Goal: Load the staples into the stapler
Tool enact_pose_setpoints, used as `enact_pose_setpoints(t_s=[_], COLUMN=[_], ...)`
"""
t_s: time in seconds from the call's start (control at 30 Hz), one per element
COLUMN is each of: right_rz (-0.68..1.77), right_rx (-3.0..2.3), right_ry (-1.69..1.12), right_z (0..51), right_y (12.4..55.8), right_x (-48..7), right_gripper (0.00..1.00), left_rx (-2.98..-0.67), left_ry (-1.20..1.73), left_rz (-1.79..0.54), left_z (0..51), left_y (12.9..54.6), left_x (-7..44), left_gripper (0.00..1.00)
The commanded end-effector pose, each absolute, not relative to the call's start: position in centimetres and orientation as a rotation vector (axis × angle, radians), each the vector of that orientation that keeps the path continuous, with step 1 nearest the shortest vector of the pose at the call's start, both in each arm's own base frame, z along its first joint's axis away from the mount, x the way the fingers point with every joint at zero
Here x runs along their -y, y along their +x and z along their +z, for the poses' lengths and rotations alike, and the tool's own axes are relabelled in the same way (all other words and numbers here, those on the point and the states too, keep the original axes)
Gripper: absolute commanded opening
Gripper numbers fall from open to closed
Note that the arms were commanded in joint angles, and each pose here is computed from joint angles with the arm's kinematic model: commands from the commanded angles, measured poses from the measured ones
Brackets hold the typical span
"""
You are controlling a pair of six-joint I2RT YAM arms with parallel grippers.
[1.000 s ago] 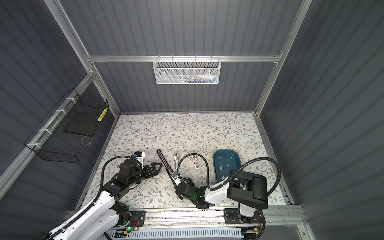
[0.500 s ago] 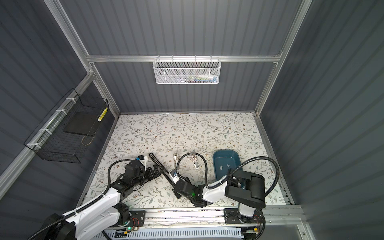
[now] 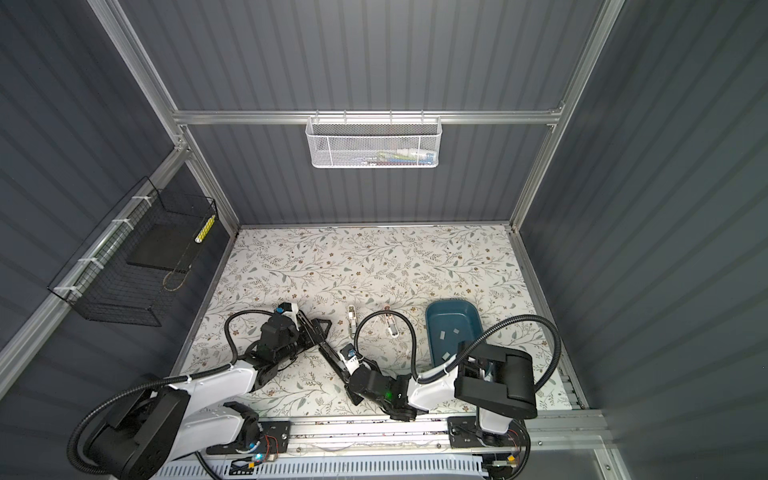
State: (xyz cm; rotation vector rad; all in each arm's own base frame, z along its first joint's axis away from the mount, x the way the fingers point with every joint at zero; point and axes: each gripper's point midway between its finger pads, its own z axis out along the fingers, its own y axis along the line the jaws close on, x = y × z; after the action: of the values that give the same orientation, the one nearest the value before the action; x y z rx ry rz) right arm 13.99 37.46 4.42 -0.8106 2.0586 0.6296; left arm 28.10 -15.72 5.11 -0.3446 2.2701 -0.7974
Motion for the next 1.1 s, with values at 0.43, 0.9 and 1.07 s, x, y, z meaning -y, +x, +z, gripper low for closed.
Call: enact_pose_setpoints(t_s=[0.43,0.9,1.07], right_rz=[0.669,0.710,0.732], right_rx=[-1.957,-1.882,-1.861], right_ry=[-0.895,-0.889,-0.876], right_z=[4.4,3.7,3.7], right_y=[12.2,12.0,11.9], right_x=[-38.3,-37.8,-37.7], right_gripper=[0.05,0.05,0.05], left_rx=[-1.987,-1.833,-1.817], left_ry=[0.009,0.335,0.449], left_rz=[-0.791,-0.887,-0.831], left_z=[12.7,11.8,10.9], left_y=[32.8,26.5,23.8], left_x=[18.0,21.2,22.4], left_gripper=[0.86,0.66,0.65])
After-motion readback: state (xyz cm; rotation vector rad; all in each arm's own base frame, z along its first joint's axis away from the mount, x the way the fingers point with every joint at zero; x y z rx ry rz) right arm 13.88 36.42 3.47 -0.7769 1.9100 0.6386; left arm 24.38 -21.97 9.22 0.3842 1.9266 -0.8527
